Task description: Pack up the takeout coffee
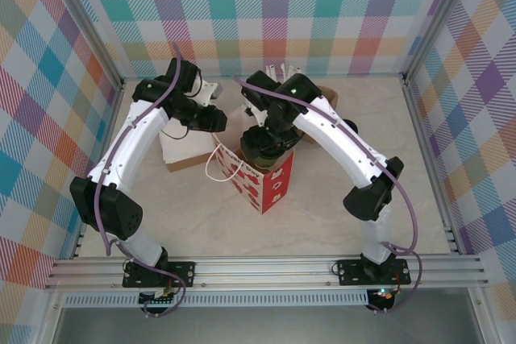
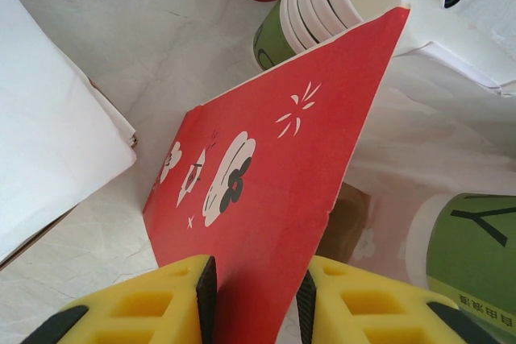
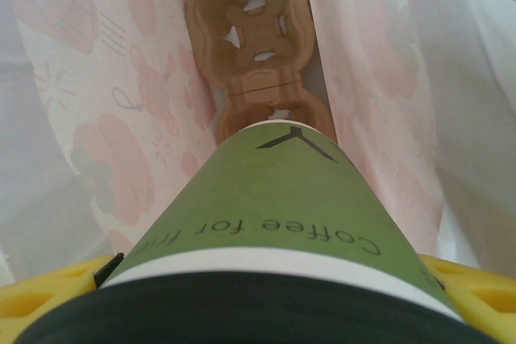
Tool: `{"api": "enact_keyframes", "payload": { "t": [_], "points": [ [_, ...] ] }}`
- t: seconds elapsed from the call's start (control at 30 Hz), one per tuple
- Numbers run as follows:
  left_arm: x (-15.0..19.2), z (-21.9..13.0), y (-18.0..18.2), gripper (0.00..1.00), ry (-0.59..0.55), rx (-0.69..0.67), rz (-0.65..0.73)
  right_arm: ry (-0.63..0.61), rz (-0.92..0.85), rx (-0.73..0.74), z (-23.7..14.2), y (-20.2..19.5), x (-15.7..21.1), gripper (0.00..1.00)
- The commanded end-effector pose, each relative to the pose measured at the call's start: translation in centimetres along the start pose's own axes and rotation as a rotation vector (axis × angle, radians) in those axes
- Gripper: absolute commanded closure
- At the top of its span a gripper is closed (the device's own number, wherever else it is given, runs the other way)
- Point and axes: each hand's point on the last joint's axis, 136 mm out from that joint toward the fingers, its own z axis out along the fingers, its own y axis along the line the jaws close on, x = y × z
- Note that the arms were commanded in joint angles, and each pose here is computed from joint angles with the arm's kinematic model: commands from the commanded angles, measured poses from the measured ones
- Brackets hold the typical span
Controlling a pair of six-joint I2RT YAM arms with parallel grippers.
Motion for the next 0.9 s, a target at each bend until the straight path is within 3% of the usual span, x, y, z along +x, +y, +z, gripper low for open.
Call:
{"api": "enact_keyframes", "payload": {
  "t": [0.0,0.87],
  "points": [
    [-0.2,-0.9,-0.2,0.67,-0.032,0.011,-0.007,0.064,-0.038,-0.013,0.7,0.8,1.1,0.32],
    [-0.2,-0.6,0.2,0.66,-0.032,-0.003,-0.025,0.149,-0.144,0.022,4.1,1.0,1.2,0.31]
  ]
}}
